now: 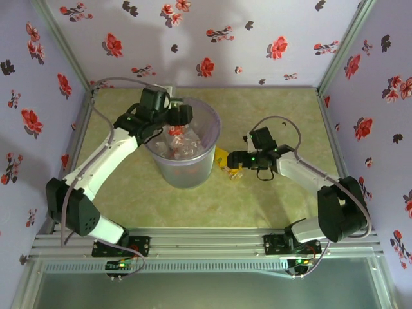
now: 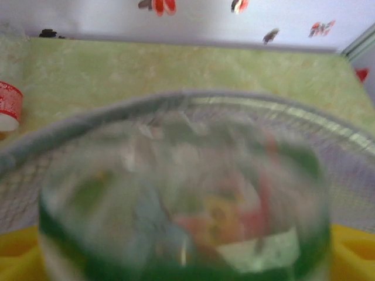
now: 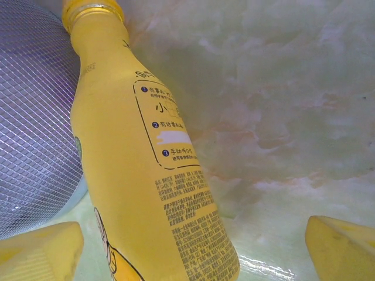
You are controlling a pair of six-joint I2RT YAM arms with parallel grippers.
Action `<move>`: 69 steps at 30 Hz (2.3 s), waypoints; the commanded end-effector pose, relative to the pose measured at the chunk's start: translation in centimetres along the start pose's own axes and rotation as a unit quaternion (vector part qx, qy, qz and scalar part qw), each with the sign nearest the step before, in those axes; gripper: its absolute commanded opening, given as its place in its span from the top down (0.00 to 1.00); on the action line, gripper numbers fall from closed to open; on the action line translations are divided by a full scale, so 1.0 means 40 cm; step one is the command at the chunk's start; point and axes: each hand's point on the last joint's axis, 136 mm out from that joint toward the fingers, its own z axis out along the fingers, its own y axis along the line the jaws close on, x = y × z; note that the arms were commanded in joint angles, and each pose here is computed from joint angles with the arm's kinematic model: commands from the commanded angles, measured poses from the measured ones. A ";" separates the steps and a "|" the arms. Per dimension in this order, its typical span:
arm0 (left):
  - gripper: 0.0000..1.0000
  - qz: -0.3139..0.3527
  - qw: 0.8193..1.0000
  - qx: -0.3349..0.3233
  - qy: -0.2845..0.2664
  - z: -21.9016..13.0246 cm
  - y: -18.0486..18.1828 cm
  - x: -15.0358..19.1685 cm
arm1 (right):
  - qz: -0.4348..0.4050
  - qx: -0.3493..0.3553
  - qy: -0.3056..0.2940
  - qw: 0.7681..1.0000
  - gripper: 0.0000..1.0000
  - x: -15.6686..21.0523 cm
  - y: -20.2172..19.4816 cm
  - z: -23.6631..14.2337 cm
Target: Put the plastic bottles in the bin
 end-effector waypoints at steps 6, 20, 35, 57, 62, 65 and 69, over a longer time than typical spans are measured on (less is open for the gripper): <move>0.00 0.008 1.000 -0.004 -0.020 -0.062 -0.005 -0.034 | 0.007 0.000 0.005 1.000 0.02 0.009 0.000 0.024; 0.12 0.007 0.999 0.002 -0.043 -0.147 -0.010 -0.056 | -0.012 0.029 0.038 0.999 0.13 0.041 0.000 0.062; 0.14 0.003 0.999 0.002 -0.049 -0.161 -0.009 -0.050 | -0.010 0.042 0.069 0.997 0.16 0.074 -0.010 0.129; 0.14 -0.023 0.997 0.023 -0.069 -0.157 -0.025 -0.064 | -0.027 0.060 0.037 0.997 0.37 0.048 -0.014 0.052; 0.14 -0.032 0.994 0.047 -0.089 -0.179 -0.051 -0.102 | -0.027 0.061 0.005 0.998 0.39 0.028 -0.018 -0.003; 0.14 -0.038 0.992 0.064 -0.101 -0.193 -0.069 -0.126 | -0.022 0.059 -0.012 0.998 0.40 0.016 -0.024 -0.031; 0.14 -0.047 0.989 0.092 -0.104 -0.199 -0.104 -0.148 | -0.017 0.054 -0.041 0.998 0.41 -0.003 -0.029 -0.068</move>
